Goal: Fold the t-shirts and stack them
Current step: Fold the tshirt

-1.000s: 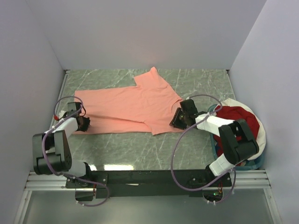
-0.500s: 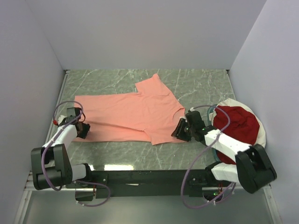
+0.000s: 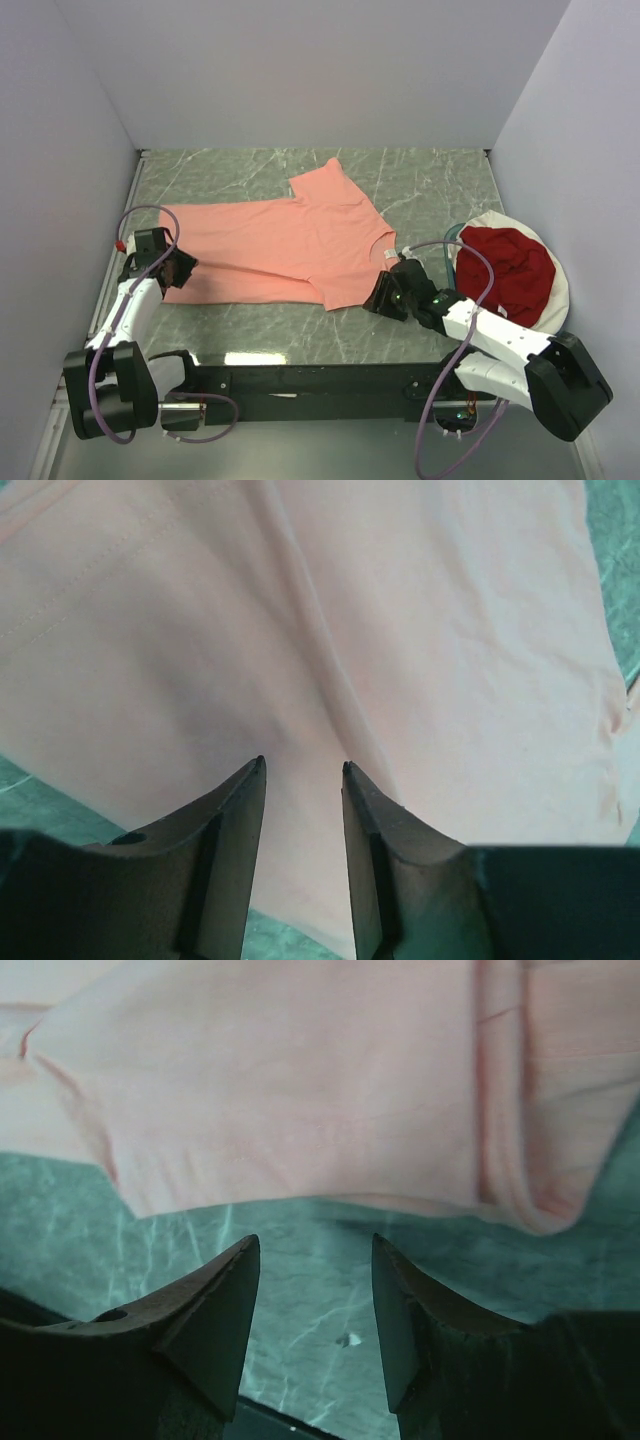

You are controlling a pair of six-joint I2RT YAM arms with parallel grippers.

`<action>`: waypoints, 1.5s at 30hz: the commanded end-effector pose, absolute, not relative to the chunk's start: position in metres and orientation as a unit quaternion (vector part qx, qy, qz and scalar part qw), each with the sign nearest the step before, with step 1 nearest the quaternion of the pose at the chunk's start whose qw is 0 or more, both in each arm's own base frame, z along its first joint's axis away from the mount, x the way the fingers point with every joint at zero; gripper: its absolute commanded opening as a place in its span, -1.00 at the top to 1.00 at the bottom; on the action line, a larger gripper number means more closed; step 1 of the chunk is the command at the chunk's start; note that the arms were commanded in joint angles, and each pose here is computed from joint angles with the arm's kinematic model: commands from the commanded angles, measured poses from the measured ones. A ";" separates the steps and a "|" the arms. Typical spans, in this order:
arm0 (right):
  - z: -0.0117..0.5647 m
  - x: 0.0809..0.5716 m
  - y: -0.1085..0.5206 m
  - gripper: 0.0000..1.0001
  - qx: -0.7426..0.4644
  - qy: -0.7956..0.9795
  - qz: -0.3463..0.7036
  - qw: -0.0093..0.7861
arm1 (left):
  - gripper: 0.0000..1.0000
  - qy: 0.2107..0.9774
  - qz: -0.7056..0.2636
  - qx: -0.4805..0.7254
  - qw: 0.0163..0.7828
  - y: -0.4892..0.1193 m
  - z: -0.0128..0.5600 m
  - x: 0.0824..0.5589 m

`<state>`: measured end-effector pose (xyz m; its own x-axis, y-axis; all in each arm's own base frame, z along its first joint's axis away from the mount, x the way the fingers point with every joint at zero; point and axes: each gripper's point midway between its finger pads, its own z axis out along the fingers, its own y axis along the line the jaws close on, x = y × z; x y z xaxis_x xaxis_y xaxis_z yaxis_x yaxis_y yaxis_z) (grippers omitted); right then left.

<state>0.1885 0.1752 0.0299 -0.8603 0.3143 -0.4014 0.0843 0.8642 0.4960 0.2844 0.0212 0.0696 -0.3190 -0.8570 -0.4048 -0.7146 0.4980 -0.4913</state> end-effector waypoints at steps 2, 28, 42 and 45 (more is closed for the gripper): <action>0.036 0.204 0.164 -0.10 0.136 0.924 0.212 0.286 | 0.15 0.807 -0.136 -0.455 0.350 0.017 0.091 0.294; 0.050 0.238 0.126 -0.09 0.178 0.916 0.150 0.328 | 0.15 0.818 -0.139 -0.446 0.336 0.013 0.082 0.291; 0.048 0.239 0.130 0.06 0.177 0.917 0.155 0.323 | 0.15 0.818 -0.136 -0.448 0.335 0.013 0.081 0.290; 0.046 0.241 0.130 0.10 0.178 0.917 0.152 0.322 | 0.14 0.818 -0.136 -0.448 0.334 0.013 0.081 0.290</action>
